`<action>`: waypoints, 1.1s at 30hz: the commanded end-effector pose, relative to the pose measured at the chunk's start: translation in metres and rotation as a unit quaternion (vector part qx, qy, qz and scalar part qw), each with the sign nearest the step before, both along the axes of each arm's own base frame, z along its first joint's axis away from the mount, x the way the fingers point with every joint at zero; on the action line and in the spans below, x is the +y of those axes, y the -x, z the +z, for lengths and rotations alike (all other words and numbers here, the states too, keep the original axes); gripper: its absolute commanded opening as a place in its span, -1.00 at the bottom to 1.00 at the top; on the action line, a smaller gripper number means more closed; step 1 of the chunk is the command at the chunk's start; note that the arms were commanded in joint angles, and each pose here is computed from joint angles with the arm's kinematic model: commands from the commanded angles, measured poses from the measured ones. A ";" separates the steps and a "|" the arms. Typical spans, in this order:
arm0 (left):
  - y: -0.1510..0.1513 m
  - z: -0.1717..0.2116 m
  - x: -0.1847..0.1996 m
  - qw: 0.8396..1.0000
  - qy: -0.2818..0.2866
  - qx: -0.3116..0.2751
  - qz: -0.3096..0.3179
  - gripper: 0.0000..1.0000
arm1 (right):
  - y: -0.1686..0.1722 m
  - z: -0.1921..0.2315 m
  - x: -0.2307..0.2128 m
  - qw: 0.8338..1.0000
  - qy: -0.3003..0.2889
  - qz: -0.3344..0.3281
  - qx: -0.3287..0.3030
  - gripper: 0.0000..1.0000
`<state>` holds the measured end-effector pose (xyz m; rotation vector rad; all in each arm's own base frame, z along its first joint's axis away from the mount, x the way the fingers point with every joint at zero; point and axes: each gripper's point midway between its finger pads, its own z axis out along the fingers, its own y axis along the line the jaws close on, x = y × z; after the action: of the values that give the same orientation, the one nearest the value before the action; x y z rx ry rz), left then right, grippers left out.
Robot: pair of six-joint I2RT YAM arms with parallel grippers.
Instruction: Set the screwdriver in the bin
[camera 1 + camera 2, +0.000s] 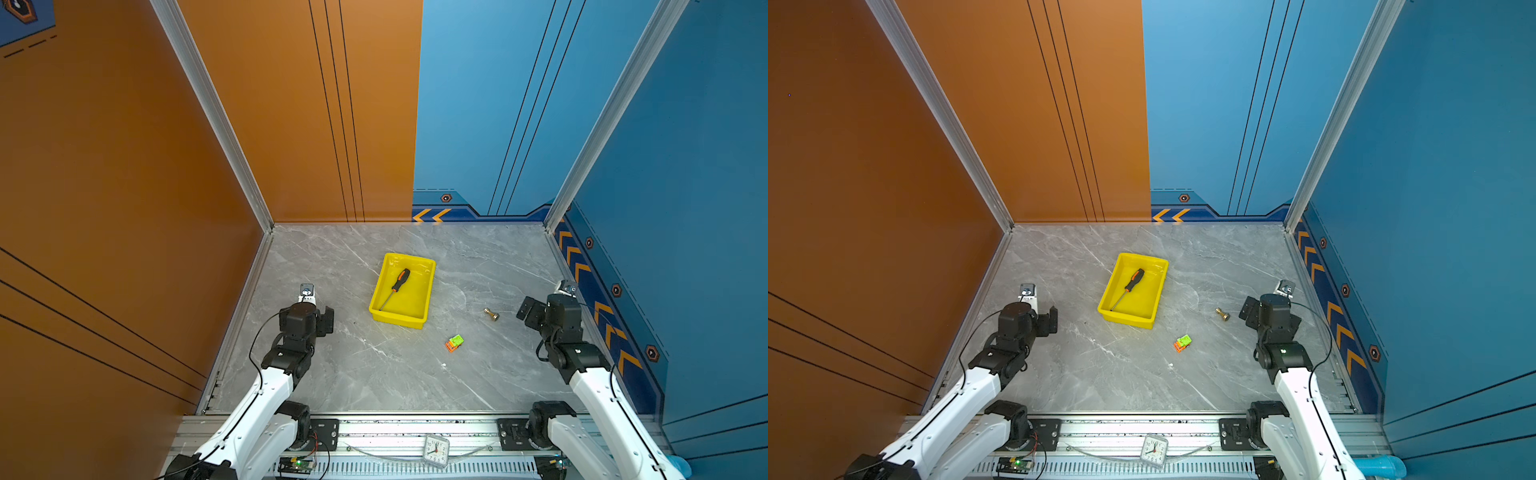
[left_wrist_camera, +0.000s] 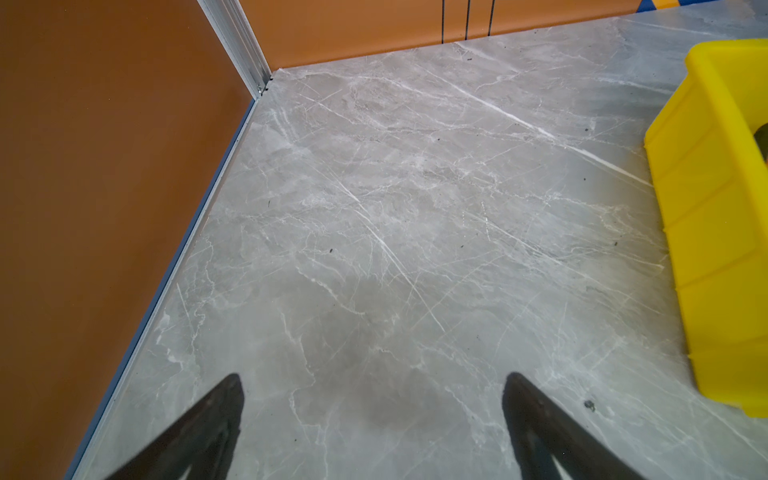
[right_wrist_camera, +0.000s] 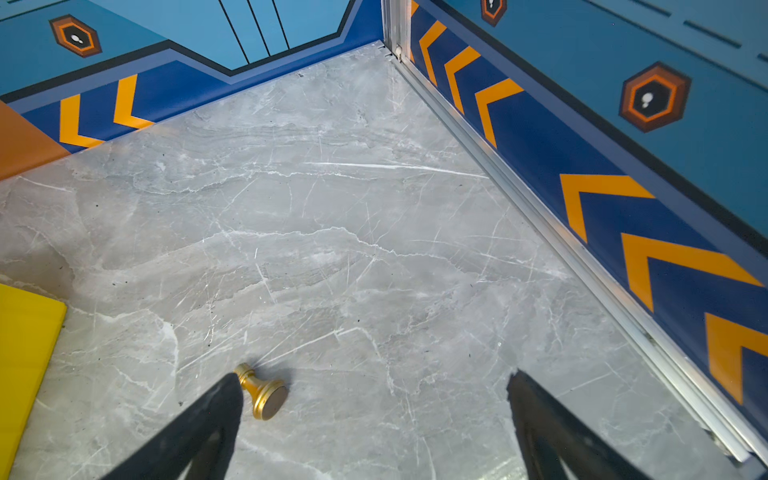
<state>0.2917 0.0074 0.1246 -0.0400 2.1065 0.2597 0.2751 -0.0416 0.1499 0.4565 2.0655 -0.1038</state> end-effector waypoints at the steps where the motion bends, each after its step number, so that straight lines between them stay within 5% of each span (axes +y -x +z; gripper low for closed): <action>1: 0.001 -0.007 0.009 1.000 0.002 -0.006 0.019 0.96 | -0.013 0.024 0.022 0.990 0.034 0.082 -0.110 1.00; 7: -0.007 -0.026 0.015 0.999 0.012 0.013 0.043 0.96 | -0.001 -0.018 0.018 0.993 0.061 0.086 -0.061 1.00; 11: -0.022 -0.026 0.009 1.000 0.004 0.006 0.022 0.96 | -0.003 -0.023 0.019 0.990 0.070 0.086 -0.083 1.00; 33: -0.104 -0.028 0.007 0.995 0.050 -0.087 -0.025 0.96 | -0.089 -0.026 0.025 0.981 0.105 0.083 -0.143 1.00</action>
<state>0.3838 0.0171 0.0848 -0.0762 2.0067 0.1505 0.3490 -0.0129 0.0942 0.1436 1.9132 -0.1252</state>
